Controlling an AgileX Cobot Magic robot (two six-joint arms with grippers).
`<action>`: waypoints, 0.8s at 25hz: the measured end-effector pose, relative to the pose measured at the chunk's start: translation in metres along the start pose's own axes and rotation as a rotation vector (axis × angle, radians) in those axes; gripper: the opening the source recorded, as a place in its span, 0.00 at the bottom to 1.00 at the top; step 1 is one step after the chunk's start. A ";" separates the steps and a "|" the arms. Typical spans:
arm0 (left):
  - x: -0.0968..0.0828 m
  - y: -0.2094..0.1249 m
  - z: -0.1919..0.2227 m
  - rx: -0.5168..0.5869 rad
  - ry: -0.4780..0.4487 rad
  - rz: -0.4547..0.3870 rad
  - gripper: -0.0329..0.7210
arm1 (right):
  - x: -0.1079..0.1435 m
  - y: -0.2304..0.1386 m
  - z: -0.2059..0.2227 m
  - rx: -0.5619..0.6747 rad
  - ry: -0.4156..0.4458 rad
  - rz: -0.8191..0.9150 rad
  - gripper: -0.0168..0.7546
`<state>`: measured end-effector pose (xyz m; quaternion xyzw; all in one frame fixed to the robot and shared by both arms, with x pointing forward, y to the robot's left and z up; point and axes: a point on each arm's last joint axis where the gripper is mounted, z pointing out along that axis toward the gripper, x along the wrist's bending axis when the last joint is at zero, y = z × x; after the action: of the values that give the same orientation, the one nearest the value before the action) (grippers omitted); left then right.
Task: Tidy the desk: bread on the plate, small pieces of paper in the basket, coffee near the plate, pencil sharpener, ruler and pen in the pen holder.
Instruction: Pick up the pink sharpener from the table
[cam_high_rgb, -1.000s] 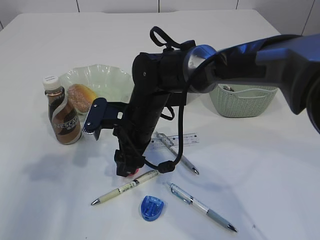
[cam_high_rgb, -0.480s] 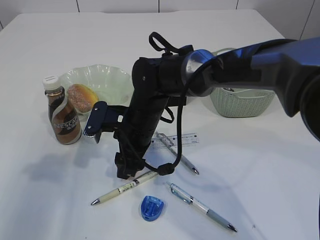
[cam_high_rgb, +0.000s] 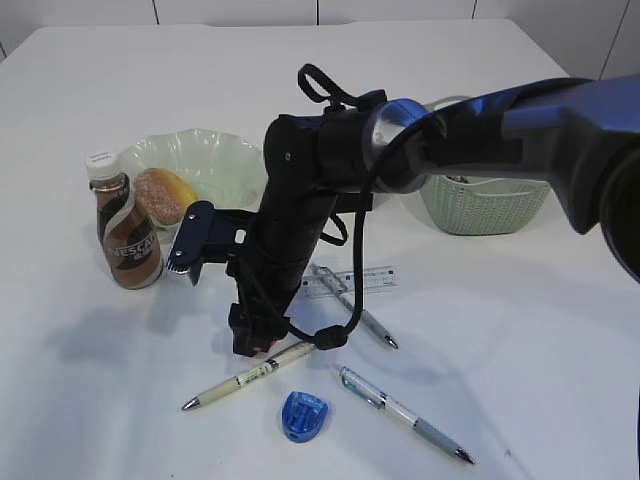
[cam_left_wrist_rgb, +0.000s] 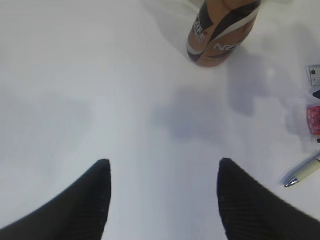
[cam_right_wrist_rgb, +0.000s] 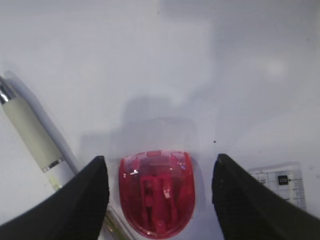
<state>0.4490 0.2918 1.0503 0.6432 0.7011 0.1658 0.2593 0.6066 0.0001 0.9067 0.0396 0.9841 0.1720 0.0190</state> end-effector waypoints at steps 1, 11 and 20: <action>0.000 0.000 0.000 0.000 0.000 0.000 0.67 | 0.000 0.000 0.000 0.001 -0.001 -0.001 0.68; 0.000 0.000 0.000 0.000 0.000 0.000 0.66 | 0.000 0.000 0.000 0.005 -0.003 -0.004 0.64; 0.000 0.000 0.000 0.001 0.000 0.000 0.65 | 0.001 -0.001 0.000 0.012 0.010 -0.004 0.60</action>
<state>0.4490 0.2918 1.0502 0.6433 0.7011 0.1656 0.2591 0.6057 -0.0008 0.9059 0.0368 0.9853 0.1661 0.0144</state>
